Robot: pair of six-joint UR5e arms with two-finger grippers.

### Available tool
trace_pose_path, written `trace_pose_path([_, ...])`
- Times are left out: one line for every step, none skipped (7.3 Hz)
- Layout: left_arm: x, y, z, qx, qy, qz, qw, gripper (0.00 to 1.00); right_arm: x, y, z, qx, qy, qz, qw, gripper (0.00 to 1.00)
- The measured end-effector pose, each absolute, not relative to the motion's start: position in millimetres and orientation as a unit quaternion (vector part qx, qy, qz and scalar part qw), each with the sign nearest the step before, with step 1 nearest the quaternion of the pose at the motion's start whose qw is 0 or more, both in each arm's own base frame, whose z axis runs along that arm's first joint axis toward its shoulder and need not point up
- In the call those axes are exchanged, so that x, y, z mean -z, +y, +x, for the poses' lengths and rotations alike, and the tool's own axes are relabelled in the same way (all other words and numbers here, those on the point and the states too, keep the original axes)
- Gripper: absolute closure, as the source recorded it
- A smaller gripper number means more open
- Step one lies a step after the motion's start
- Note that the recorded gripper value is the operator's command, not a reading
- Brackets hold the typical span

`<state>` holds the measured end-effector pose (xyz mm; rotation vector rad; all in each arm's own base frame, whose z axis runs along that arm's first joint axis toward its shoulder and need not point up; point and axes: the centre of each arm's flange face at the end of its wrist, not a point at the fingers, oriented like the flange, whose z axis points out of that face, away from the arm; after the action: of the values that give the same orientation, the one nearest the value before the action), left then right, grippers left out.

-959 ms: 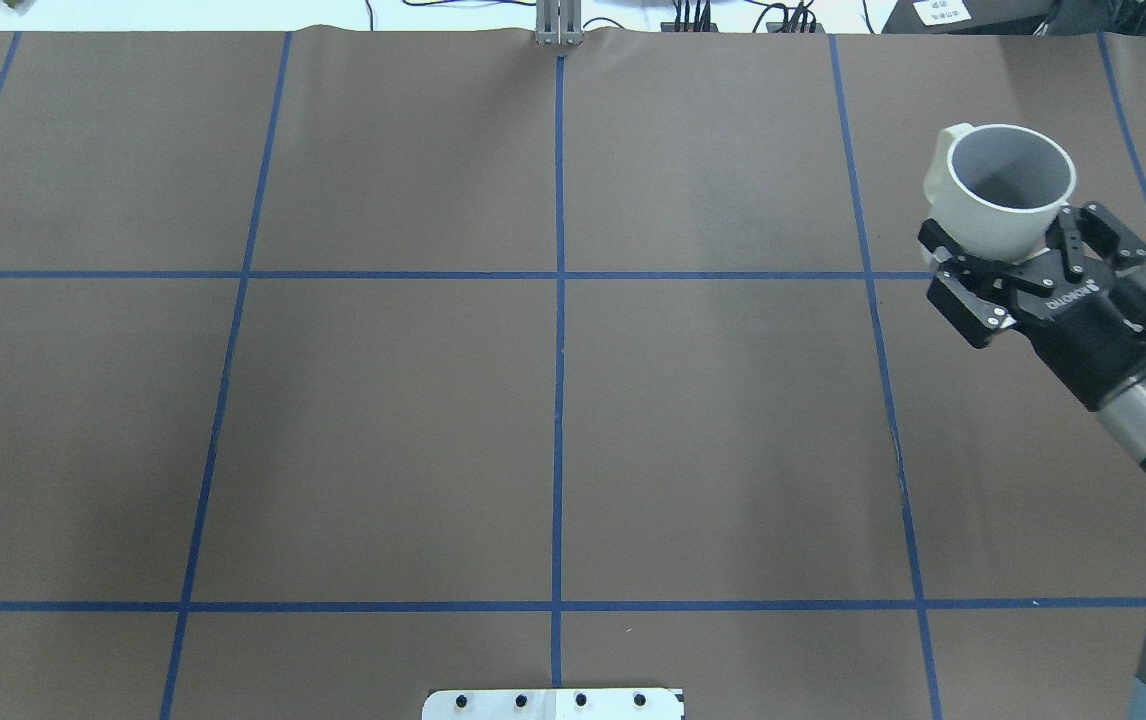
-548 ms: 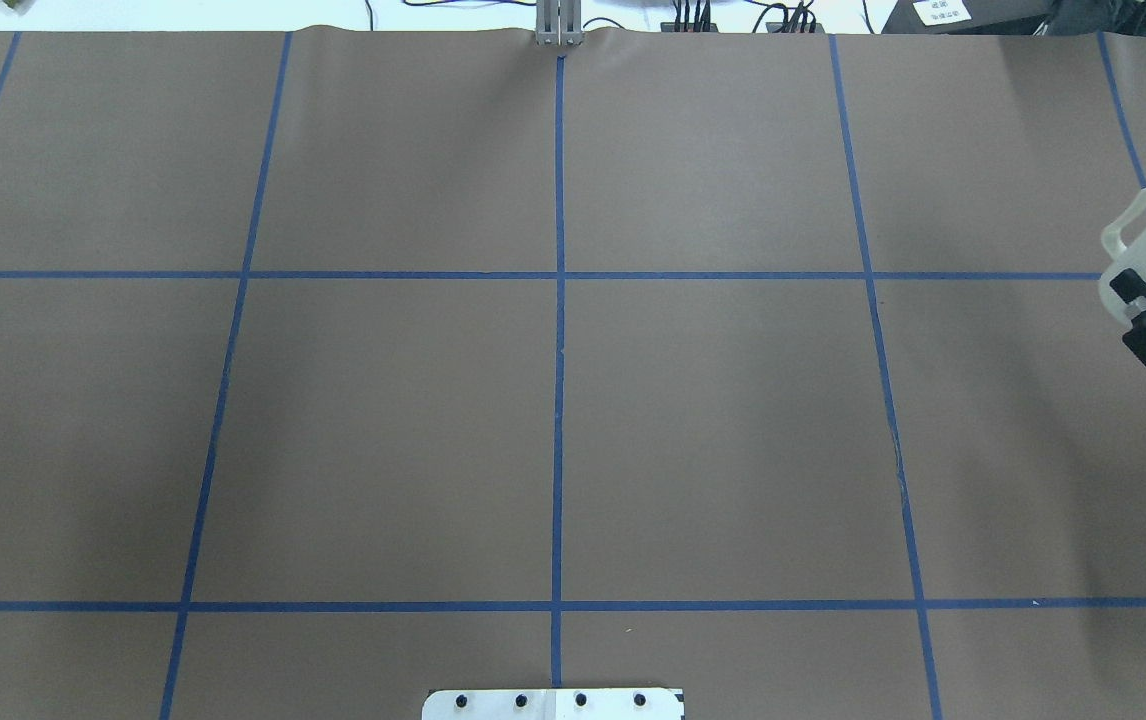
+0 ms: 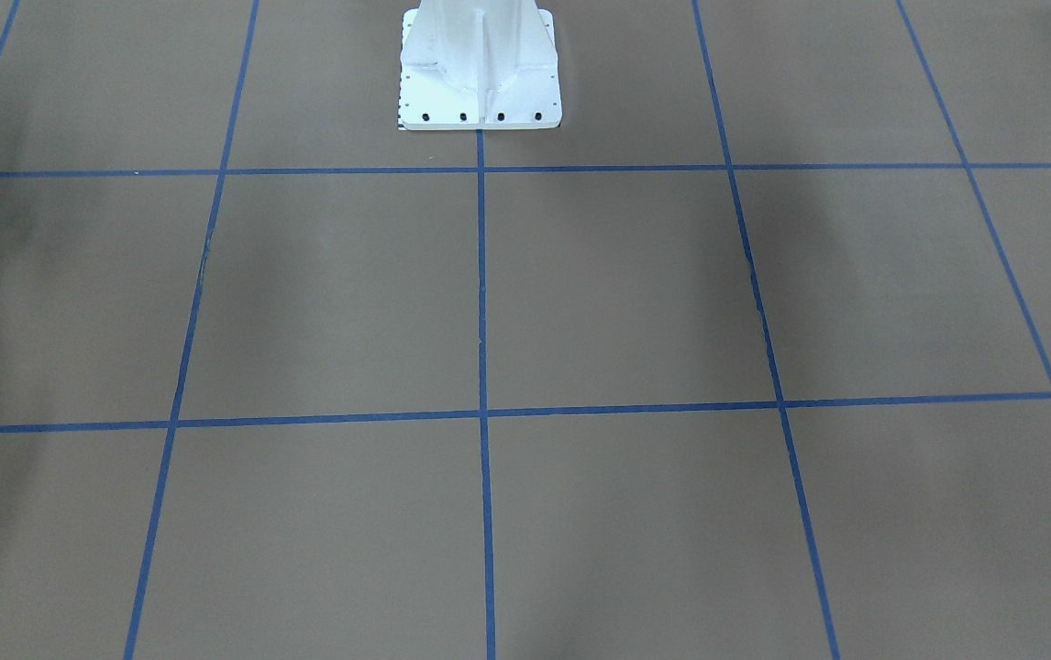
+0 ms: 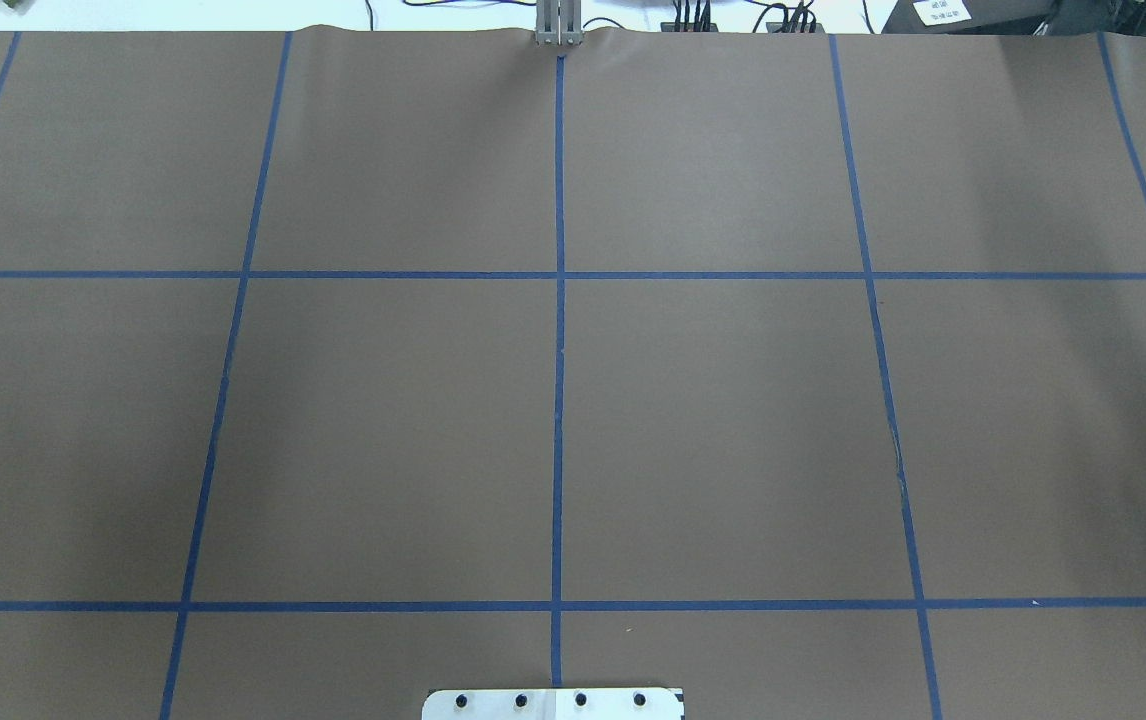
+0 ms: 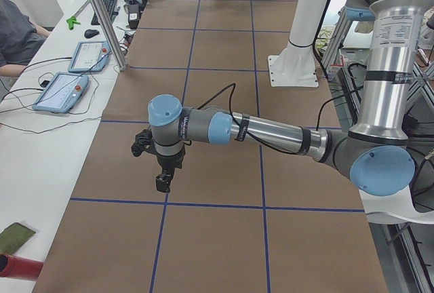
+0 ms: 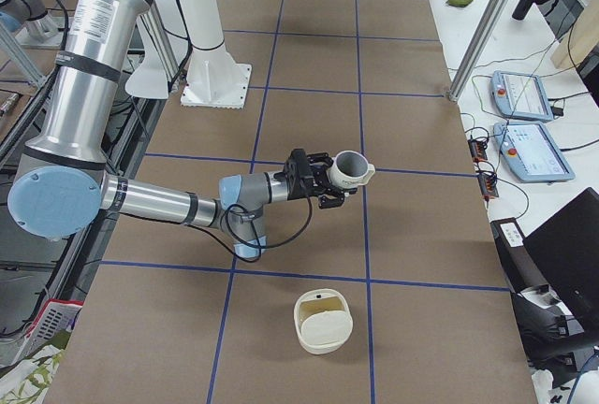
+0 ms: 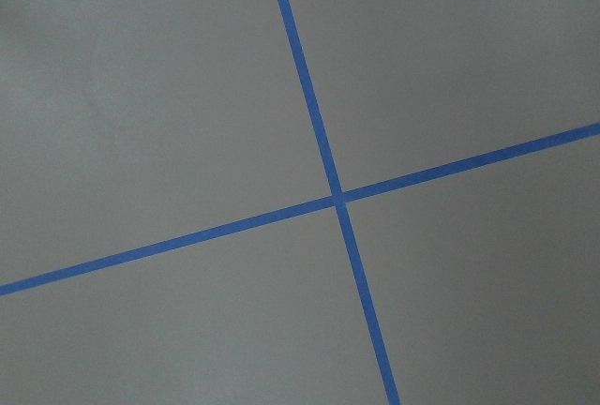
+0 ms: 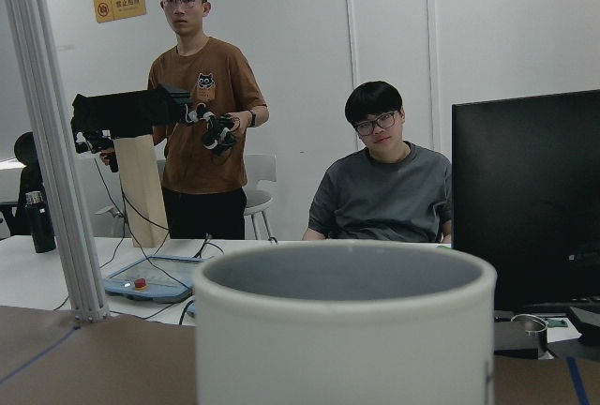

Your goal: Left arm hands cup to right arm to dump lemon

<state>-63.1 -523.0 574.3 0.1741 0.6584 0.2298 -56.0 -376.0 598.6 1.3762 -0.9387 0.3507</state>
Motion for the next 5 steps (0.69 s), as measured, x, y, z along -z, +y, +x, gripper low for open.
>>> trace_pose_path([-573.7,-523.0,-63.1,-0.113,0.322,0.086,0.936,0.0,-603.7,-383.2,-45.2,-0.163,-0.422,0.597,0.663,1.0])
trace_pose_path([-572.9,-523.2,-63.1,-0.113,0.322,0.087,0.936,0.0,-610.1,-383.0,-39.0,-0.186,-0.442,0.58,0.659,1.0])
trace_pose_path([-571.6,-523.7,-63.0,-0.112,0.322,0.088,0.936,0.0,-622.5,-375.6,-31.7,-0.216,-0.466,0.562,0.648,1.0])
trace_pose_path([-567.9,-524.7,-62.8,-0.103,0.322,0.09,0.937,0.0,-640.4,-363.9,-22.5,-0.248,-0.491,0.544,0.634,1.0])
trace_pose_path([-562.6,-525.8,-62.4,-0.09,0.323,0.095,0.937,0.0,-659.2,-351.6,-13.0,-0.277,-0.514,0.526,0.619,1.0])
